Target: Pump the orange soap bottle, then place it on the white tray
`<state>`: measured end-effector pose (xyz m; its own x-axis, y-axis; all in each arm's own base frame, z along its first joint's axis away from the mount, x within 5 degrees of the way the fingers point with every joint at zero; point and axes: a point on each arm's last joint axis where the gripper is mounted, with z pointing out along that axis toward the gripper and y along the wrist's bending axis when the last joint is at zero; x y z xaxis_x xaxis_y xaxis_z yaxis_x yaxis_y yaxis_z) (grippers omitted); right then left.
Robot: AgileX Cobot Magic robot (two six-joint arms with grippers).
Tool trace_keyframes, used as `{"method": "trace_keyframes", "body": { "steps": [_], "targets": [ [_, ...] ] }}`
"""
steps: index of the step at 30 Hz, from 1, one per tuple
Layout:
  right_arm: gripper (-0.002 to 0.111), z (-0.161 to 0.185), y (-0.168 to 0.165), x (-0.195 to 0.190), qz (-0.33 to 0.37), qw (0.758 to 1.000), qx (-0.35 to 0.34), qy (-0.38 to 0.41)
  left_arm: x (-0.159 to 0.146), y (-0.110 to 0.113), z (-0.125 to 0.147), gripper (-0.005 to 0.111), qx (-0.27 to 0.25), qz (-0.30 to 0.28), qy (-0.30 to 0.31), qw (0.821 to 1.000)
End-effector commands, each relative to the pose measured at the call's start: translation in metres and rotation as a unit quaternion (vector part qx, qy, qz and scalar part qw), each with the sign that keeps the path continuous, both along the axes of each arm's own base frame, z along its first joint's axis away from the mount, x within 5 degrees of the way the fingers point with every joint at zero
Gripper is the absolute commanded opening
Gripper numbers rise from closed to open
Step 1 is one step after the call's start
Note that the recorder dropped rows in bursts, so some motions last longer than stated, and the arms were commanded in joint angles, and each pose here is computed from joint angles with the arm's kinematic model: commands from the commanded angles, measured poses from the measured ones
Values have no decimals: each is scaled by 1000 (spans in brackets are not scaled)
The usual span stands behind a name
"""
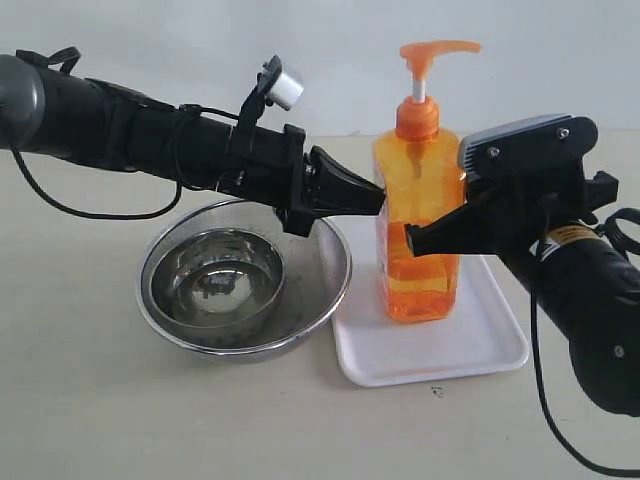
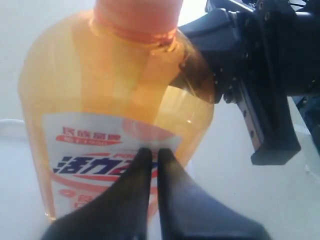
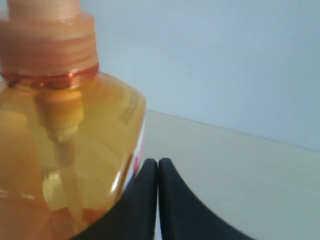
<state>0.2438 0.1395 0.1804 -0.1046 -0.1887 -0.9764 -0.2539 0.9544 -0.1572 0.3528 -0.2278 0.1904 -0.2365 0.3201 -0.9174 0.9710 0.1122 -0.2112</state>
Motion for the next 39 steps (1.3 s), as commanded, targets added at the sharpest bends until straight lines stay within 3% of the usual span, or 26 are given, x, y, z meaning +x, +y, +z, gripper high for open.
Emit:
{"method": "trace_keyframes", "body": {
  "steps": [1,22,39],
  "targets": [
    [0,-1,8,-1,38,999,-31,9,-3,-7,4,5,-17,-2,8,1000],
    [0,-4,3,0,8,999,-43,23,-2,-6,5,5,-14,-3,5,1000],
    [0,-5,-23,-12,-77,997,-15,-19,9,28,17,5,-12,42,1,999]
  ]
}}
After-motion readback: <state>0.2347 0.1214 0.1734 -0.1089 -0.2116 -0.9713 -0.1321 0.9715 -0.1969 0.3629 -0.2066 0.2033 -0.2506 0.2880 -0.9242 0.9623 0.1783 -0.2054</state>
